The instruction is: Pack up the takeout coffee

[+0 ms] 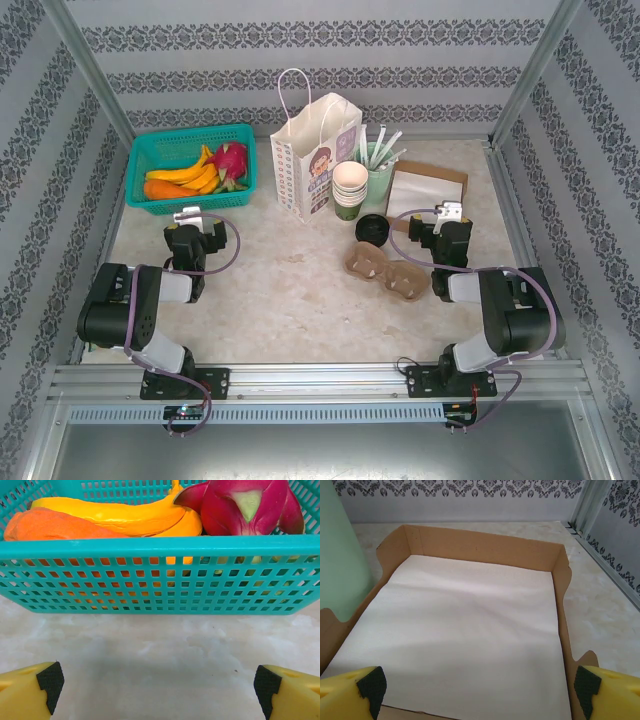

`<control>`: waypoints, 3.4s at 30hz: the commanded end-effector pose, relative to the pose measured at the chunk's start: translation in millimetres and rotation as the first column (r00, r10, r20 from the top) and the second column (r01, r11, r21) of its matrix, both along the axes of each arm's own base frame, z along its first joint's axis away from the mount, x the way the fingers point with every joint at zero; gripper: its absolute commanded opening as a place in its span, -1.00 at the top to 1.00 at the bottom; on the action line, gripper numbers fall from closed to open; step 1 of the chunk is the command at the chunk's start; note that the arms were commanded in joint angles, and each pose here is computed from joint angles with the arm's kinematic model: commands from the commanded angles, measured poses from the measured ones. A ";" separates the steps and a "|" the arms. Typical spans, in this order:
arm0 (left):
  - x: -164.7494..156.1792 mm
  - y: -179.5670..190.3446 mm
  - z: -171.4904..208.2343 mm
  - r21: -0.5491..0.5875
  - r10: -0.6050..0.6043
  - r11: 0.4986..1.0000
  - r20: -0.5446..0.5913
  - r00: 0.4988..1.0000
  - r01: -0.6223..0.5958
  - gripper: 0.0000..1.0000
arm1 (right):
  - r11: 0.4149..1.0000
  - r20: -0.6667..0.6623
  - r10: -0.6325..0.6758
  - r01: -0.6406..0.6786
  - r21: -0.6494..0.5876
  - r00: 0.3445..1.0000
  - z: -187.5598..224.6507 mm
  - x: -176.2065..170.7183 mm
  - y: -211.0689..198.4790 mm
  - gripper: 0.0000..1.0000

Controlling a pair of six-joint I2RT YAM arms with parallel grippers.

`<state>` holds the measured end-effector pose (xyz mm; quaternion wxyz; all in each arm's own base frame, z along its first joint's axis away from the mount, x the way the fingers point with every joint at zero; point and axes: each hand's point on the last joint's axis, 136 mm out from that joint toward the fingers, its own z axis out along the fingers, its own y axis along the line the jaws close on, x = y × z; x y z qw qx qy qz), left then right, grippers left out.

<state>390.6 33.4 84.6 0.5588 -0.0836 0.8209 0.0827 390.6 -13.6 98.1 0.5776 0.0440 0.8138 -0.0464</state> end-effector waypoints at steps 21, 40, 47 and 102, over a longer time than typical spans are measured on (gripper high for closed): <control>2.6 -3.7 1.8 0.008 -0.021 1.000 0.000 1.000 0.021 -0.99 | 1.000 0.036 0.014 -0.015 0.021 0.999 8.9 4.2 2.8 -0.96; 7.5 -20.5 30.9 0.012 -0.123 0.992 -0.050 0.991 0.124 -0.99 | 0.999 0.054 0.029 -0.030 0.020 0.998 48.8 -2.7 4.9 -0.96; -8.1 -5.9 94.2 -0.113 0.048 0.993 0.026 0.998 -0.045 -0.99 | 0.977 -0.017 0.028 -0.024 0.214 0.999 106.2 -0.7 26.2 -0.96; 11.3 -150.7 145.2 -0.612 -0.532 0.673 -0.009 0.847 0.416 -0.99 | 0.958 -0.612 0.050 0.135 0.252 0.789 92.7 68.9 189.3 0.44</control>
